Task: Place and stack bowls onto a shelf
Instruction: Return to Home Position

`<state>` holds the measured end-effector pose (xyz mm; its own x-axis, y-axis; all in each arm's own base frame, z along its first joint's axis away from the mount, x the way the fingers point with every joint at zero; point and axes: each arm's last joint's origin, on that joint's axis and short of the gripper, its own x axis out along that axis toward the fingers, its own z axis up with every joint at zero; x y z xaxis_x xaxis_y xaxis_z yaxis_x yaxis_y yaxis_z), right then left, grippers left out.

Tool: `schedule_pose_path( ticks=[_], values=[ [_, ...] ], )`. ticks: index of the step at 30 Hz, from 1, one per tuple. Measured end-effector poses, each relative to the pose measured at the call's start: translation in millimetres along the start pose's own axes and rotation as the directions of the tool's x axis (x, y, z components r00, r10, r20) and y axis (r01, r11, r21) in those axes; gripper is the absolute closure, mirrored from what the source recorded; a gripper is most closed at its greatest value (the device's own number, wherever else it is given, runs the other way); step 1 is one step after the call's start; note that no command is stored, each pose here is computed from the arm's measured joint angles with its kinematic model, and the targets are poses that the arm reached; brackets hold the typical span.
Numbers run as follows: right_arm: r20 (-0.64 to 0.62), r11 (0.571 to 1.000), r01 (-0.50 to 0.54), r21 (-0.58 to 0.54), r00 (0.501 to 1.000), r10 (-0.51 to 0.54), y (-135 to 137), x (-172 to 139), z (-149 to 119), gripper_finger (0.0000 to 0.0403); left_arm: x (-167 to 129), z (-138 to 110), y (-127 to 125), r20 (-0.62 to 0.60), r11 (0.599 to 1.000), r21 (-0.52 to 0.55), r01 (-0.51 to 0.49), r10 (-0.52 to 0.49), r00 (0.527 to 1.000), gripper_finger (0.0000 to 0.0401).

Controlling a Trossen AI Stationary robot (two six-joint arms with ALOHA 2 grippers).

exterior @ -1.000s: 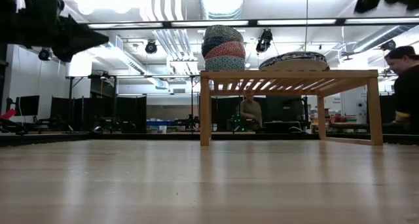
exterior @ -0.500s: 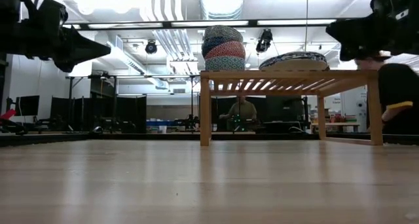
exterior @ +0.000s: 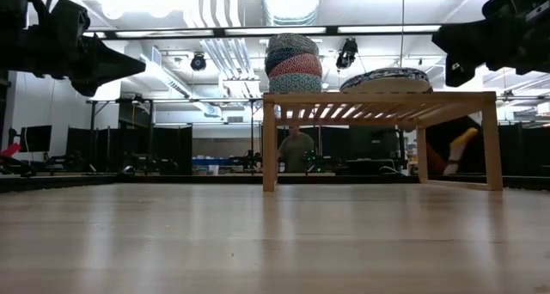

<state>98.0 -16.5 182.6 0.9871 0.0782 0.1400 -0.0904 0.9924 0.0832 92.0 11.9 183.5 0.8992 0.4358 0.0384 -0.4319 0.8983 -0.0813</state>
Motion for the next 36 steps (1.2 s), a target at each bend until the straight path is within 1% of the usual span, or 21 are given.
schedule_pose_path(
  ticks=[5,36],
  values=[
    [0.001,0.999,0.000,-0.044,1.000,0.000,0.0,0.0,0.1,0.0342,0.1,-0.1,0.0,-0.001,1.000,0.001,0.000,0.000,1.000,0.0388],
    [0.000,0.999,0.000,-0.038,1.000,0.000,0.0,0.0,0.0,0.0334,0.3,-0.1,-0.2,-0.004,1.000,0.002,0.001,-0.001,1.000,0.0388]
  ],
)
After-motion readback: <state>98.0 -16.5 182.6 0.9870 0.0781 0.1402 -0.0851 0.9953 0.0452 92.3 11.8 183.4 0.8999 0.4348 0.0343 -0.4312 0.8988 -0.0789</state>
